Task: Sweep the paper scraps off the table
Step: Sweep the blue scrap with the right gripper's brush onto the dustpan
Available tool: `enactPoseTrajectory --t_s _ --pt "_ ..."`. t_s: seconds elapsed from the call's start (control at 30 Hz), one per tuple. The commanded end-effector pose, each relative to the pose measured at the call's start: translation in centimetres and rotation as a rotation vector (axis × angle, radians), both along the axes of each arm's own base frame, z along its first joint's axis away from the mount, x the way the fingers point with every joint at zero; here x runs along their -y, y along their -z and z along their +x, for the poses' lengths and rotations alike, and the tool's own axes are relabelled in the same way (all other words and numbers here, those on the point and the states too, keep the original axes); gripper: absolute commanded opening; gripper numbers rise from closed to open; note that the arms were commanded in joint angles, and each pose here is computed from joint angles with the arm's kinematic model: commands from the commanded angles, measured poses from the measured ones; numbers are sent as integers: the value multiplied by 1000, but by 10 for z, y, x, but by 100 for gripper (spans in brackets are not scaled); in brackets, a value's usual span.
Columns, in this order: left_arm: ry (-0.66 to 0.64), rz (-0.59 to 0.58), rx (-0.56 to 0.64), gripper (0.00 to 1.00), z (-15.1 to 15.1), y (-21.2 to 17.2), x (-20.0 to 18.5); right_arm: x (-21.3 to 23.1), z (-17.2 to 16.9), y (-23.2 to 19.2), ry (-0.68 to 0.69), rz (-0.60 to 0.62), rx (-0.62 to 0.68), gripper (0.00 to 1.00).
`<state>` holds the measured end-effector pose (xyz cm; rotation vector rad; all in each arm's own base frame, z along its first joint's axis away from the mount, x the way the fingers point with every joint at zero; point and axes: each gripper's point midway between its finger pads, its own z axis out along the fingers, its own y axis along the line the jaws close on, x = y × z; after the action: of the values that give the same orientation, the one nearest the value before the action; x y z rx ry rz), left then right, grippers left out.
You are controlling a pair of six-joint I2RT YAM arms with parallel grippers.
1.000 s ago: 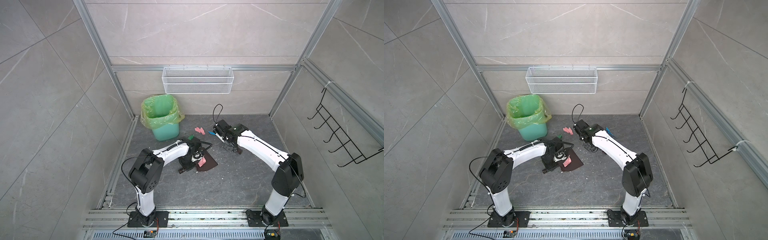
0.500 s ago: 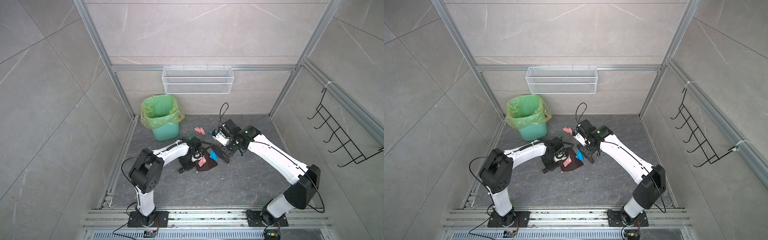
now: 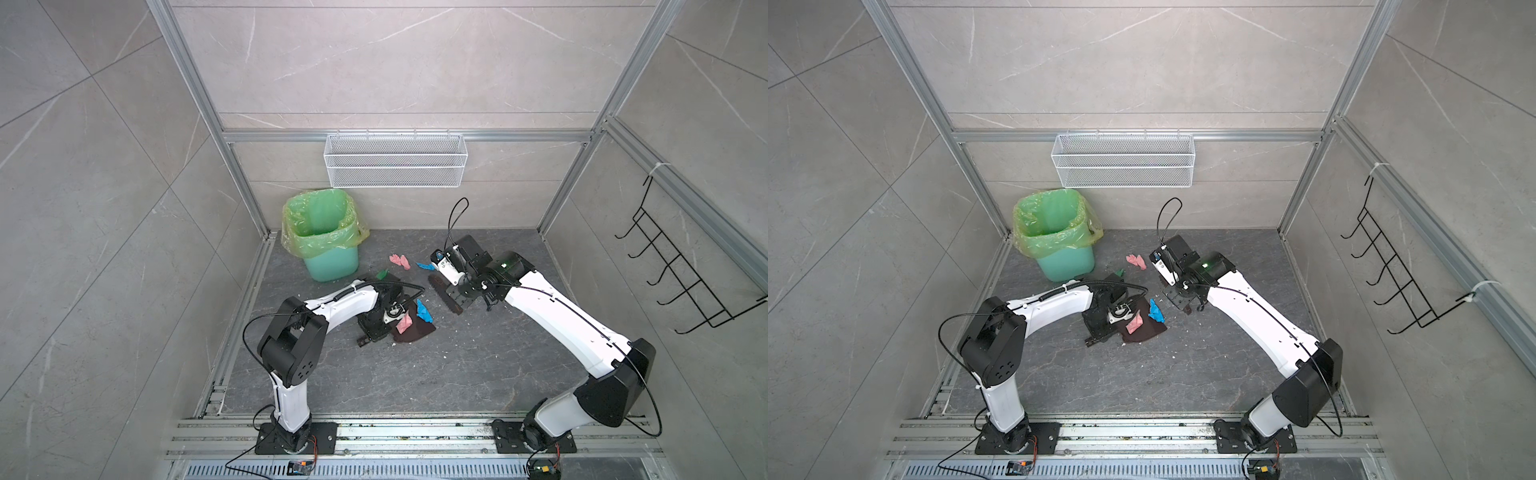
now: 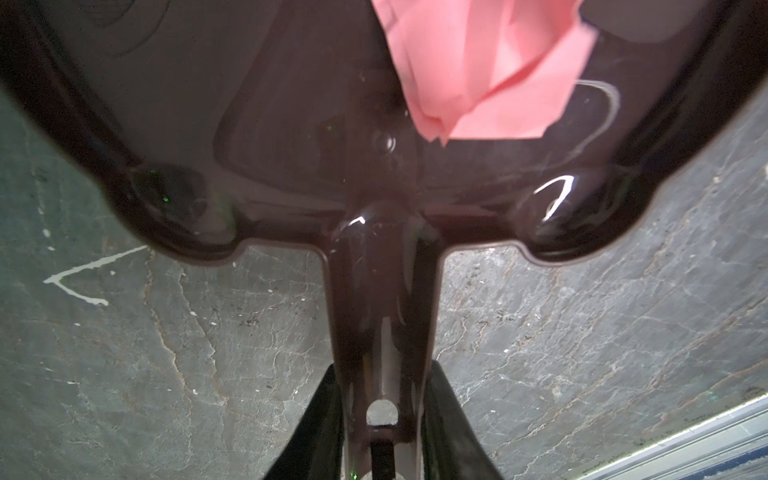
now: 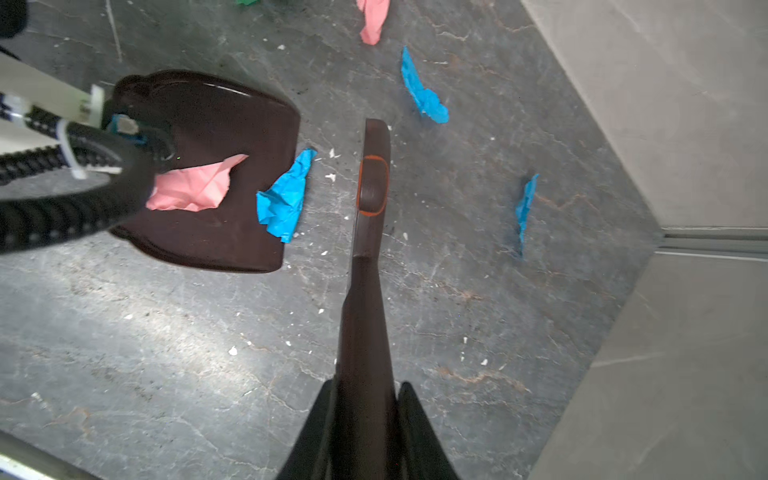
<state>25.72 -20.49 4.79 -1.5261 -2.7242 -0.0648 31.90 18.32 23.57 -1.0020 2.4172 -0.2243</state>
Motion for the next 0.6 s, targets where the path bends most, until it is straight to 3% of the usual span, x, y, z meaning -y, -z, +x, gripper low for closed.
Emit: enactPoseTrajectory --t_s 0.0,0.27,0.57 --pt "-8 -16 -10 0 -6 -7 2 4 11 -2 42 -43 29 0" --pt "-10 -16 -7 0 -6 -7 2 -25 0 35 -13 23 -153 0" --pt "-16 -17 -2 0 -4 -7 2 -64 -27 37 -105 243 -284 0"
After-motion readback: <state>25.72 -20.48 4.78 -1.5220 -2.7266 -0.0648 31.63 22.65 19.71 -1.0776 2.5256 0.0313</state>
